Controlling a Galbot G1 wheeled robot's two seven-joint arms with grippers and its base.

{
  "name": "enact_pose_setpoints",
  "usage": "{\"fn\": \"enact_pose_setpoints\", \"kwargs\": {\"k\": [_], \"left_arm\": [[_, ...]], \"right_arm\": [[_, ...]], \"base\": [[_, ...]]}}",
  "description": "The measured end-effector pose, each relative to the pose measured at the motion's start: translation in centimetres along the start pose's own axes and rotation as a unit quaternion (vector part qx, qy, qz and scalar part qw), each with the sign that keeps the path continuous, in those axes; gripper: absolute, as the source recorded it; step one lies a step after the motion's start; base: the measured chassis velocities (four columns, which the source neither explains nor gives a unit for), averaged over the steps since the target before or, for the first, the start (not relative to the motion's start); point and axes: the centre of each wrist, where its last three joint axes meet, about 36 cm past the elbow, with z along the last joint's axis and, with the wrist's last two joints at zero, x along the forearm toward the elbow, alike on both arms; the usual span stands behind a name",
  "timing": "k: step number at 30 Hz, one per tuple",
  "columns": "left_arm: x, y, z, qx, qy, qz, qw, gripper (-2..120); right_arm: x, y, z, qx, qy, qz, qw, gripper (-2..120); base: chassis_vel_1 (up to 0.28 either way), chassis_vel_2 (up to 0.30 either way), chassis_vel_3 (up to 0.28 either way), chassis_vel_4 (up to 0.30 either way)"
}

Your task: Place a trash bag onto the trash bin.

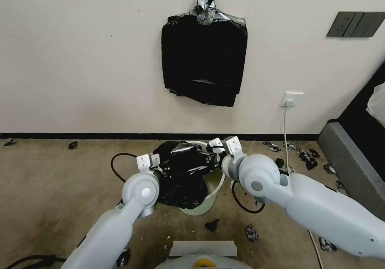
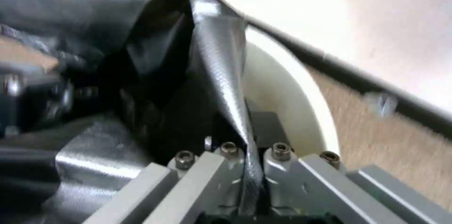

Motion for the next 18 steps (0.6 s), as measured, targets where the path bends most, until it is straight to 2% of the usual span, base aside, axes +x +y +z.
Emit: {"fn": "enact_pose_setpoints", "kwargs": {"k": [1, 2, 5, 6, 8, 9, 12, 13, 17, 18], "left_arm": [[0.4, 0.3, 0.2, -0.016, -0.022, 0.007, 0.9996, 3], [0.4, 0.3, 0.2, -0.016, -0.022, 0.007, 0.9996, 3], [1.9, 1.6, 0.8, -0.073, -0.096, 0.035, 0.9921, 3], [1.9, 1.6, 0.8, -0.073, -0.096, 0.035, 0.9921, 3], [3.0, 2.6, 1.1, -0.109, -0.138, 0.058, 0.9827, 3], [3.0, 2.6, 1.1, -0.109, -0.138, 0.058, 0.9827, 3], [4.6, 4.0, 1.1, -0.157, -0.189, 0.075, 0.9665, 3], [4.6, 4.0, 1.1, -0.157, -0.189, 0.075, 0.9665, 3], [6.8, 5.1, 0.8, -0.194, -0.236, 0.099, 0.9471, 3], [6.8, 5.1, 0.8, -0.194, -0.236, 0.099, 0.9471, 3]], "right_arm": [[0.2, 0.0, 0.0, 0.01, -0.022, -0.001, 1.0, 0], [0.2, 0.0, 0.0, 0.01, -0.022, -0.001, 1.0, 0], [0.7, -0.5, -0.5, 0.039, -0.087, 0.007, 0.995, 0], [0.7, -0.5, -0.5, 0.039, -0.087, 0.007, 0.995, 0], [0.4, -1.2, -1.2, 0.059, -0.117, 0.021, 0.991, 0], [0.4, -1.2, -1.2, 0.059, -0.117, 0.021, 0.991, 0], [-0.4, -2.7, -2.2, 0.094, -0.159, 0.047, 0.982, 0], [-0.4, -2.7, -2.2, 0.094, -0.159, 0.047, 0.982, 0], [-0.3, -4.4, -2.9, 0.139, -0.173, 0.058, 0.973, 0], [-0.3, -4.4, -2.9, 0.139, -0.173, 0.058, 0.973, 0]], "base": [[0.0, 0.0, 0.0, 0.0], [0.0, 0.0, 0.0, 0.0], [0.0, 0.0, 0.0, 0.0], [0.0, 0.0, 0.0, 0.0], [0.0, 0.0, 0.0, 0.0], [0.0, 0.0, 0.0, 0.0], [0.0, 0.0, 0.0, 0.0], [0.0, 0.0, 0.0, 0.0], [0.0, 0.0, 0.0, 0.0], [0.0, 0.0, 0.0, 0.0]]}}
